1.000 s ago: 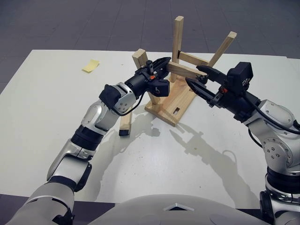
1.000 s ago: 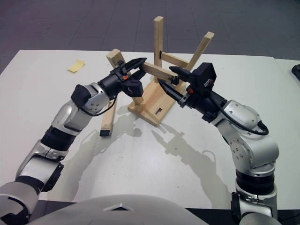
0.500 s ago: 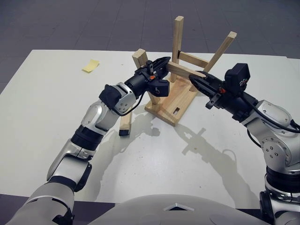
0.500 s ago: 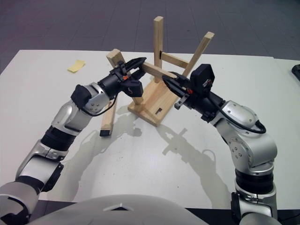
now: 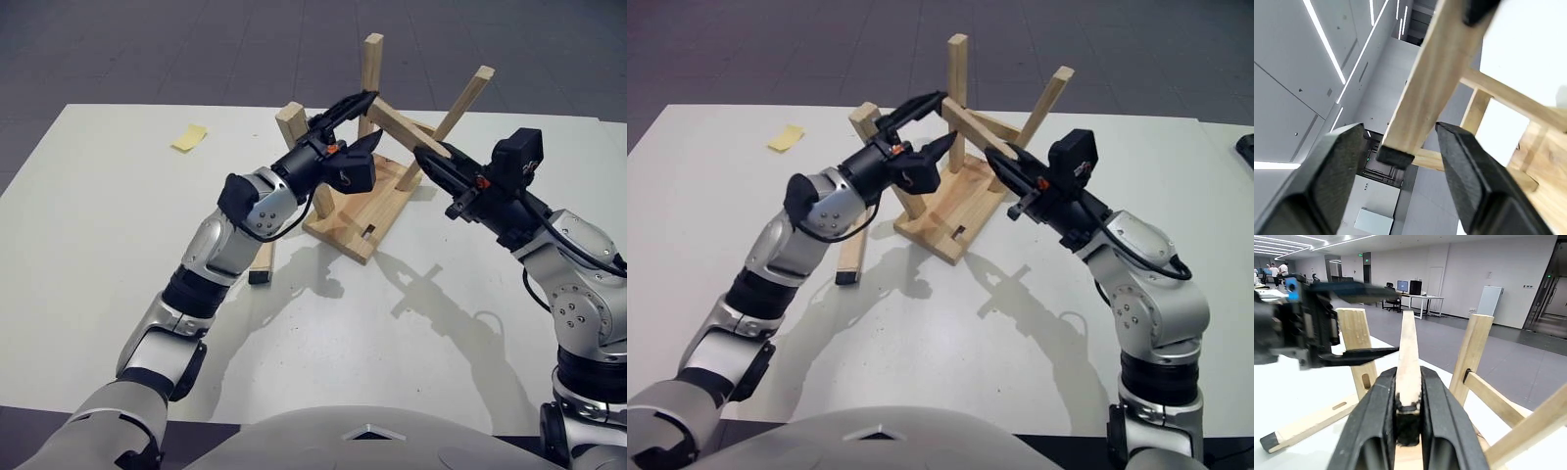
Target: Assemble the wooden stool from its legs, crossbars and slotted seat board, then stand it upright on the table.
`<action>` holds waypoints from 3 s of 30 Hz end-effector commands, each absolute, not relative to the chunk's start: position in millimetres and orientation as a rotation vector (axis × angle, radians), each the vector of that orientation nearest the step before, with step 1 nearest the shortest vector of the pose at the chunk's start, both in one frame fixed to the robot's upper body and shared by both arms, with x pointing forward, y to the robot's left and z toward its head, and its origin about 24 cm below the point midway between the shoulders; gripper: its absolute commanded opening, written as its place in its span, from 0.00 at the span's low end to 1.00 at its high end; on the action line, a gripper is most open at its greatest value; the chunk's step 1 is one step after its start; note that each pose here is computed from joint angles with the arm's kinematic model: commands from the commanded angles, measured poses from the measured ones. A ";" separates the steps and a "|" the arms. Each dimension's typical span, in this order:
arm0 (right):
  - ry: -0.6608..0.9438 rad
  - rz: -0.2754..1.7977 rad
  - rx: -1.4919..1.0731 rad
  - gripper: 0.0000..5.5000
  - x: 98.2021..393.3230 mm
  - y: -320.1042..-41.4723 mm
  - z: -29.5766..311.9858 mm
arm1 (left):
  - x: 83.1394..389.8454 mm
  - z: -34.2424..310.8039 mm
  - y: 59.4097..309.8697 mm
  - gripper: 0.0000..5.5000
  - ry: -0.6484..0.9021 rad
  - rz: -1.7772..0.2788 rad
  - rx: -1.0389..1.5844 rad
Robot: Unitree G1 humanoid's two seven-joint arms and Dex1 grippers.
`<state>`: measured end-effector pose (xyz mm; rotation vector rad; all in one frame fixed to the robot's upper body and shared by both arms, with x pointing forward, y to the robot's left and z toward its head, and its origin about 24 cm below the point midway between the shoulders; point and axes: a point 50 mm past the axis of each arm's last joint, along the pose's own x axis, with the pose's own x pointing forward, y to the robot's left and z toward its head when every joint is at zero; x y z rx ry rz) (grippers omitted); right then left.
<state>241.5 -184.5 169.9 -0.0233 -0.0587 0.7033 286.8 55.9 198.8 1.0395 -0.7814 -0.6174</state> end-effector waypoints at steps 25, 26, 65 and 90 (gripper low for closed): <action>0.106 0.877 -0.136 0.08 244.2 -169.9 128.3 | 336.2 124.3 125.3 0.98 -0.279 -0.547 0.738; 0.105 0.881 -0.138 0.08 245.2 -168.0 127.7 | 335.0 122.2 122.6 0.98 -0.285 -0.567 0.749; 0.161 0.954 -0.213 0.08 244.8 -153.4 116.3 | 318.3 120.4 87.4 0.98 -0.385 -0.713 0.834; -0.003 0.966 -0.279 0.08 265.2 -149.3 173.7 | 303.3 111.6 61.8 0.98 -0.427 -0.817 0.864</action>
